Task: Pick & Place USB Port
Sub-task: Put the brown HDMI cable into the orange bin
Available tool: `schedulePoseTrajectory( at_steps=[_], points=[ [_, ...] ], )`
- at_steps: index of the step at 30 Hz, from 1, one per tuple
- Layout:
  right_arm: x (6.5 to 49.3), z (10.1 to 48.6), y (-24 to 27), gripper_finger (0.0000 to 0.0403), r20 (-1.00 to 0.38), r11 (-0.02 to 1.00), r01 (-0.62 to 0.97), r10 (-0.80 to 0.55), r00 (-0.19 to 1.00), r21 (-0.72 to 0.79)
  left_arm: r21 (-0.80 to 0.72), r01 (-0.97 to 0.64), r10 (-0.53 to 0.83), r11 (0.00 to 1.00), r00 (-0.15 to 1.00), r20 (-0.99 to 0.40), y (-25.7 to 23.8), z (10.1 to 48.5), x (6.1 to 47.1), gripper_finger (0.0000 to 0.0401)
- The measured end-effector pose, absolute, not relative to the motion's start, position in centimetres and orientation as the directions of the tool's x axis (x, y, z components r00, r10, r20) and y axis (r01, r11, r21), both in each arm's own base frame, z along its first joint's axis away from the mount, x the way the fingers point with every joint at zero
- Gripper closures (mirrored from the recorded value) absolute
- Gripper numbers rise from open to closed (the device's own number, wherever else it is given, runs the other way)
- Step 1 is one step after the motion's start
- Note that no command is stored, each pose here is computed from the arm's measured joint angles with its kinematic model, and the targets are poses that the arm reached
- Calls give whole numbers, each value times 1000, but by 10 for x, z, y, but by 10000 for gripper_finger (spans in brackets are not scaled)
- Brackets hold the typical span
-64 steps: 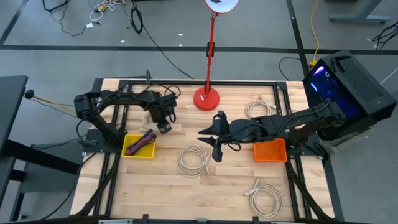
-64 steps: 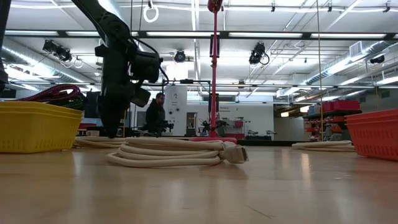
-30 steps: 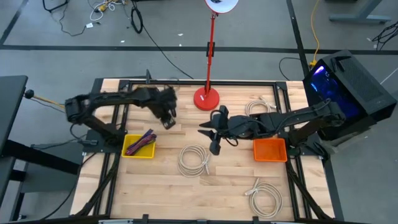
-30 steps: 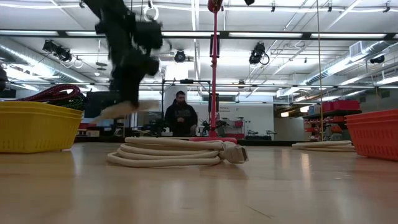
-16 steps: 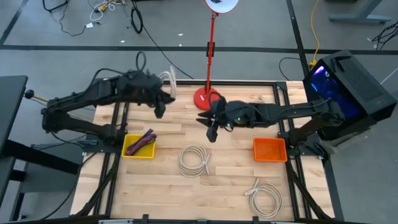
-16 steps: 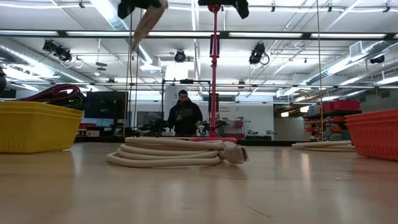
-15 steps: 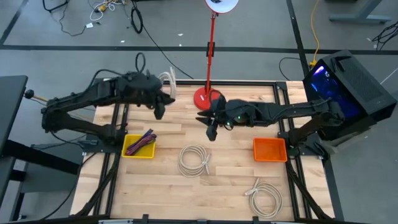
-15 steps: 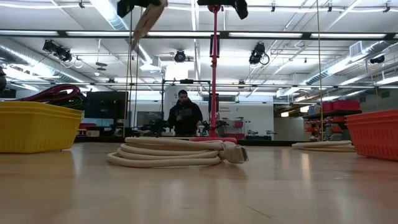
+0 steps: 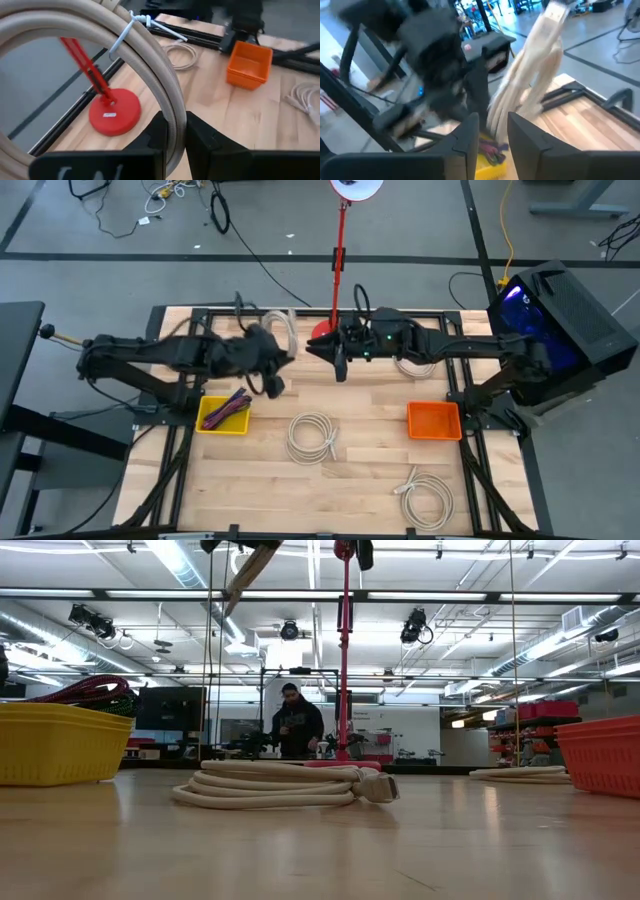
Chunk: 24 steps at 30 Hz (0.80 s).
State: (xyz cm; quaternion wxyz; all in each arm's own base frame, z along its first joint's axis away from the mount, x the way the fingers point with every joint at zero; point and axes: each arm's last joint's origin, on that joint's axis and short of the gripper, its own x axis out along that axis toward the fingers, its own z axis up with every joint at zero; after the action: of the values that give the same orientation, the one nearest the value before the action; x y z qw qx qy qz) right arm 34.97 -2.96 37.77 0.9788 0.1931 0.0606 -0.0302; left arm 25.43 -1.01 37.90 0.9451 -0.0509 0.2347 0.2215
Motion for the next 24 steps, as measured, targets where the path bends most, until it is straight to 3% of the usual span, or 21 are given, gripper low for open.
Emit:
schedulePoseTrajectory(
  at_steps=[9,24],
  points=[
    [360,368,-31,298,-138,911,21,39,990,413,38,-428,399,903,802,-444,-19,373,269,359],
    [361,371,-32,298,-104,912,9,37,994,409,2,-434,400,901,830,-389,-24,379,270,359]
  ],
)
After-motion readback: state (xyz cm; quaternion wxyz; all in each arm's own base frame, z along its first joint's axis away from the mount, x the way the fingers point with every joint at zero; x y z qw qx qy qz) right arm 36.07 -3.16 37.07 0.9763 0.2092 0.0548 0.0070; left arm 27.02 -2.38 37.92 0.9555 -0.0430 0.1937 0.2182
